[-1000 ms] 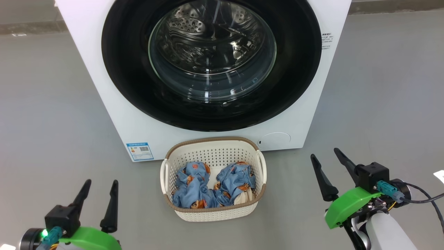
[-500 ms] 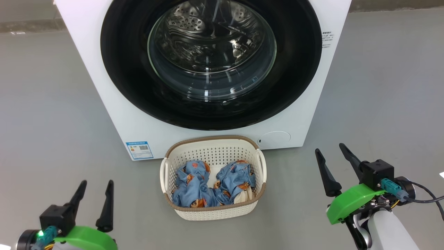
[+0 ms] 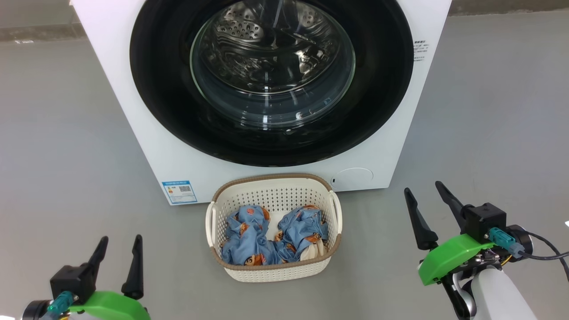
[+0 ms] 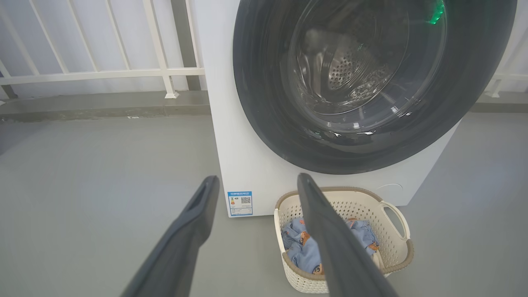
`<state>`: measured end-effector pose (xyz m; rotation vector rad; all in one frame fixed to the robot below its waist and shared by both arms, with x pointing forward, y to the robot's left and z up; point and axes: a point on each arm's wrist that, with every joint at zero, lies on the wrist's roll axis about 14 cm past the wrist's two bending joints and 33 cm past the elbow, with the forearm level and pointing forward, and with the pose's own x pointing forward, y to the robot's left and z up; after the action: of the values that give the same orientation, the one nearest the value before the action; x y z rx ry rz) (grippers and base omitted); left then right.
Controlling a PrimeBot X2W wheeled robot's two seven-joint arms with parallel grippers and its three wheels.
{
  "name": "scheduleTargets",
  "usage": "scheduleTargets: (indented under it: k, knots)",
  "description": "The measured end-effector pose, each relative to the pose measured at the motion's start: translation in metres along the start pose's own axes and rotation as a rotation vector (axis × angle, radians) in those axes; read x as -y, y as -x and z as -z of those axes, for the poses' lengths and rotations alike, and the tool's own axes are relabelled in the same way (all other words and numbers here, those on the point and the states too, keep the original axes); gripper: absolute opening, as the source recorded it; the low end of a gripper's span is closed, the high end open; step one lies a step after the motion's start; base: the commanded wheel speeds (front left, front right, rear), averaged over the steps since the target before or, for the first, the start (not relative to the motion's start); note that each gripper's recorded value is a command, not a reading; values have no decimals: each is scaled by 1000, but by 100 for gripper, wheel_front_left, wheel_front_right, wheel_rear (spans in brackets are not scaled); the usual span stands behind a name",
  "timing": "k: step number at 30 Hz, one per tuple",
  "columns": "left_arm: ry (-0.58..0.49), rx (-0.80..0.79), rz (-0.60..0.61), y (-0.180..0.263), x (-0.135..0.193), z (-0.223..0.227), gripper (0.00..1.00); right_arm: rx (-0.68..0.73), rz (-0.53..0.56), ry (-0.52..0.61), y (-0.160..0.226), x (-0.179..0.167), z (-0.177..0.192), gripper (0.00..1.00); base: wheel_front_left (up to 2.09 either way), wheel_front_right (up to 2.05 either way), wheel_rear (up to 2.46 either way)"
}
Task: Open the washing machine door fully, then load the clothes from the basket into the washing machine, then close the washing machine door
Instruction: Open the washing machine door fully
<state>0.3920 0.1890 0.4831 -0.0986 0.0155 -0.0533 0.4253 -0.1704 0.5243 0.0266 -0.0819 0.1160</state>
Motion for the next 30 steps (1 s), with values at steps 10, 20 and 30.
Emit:
scheduleTargets:
  k: [10, 20, 30]
  knots:
    - [1, 22, -11, 0, -3, -7, 100, 9, 12, 5, 0, 4, -3, 100, 0, 0, 0]
    - [-19, 26, -7, 0, -3, -9, 100, 2, 10, 24, 1, 3, -1, 100, 0, 0, 0]
    - [-22, 37, -14, -1, -5, -12, 100, 17, 14, 8, 0, 2, -6, 100, 0, 0, 0]
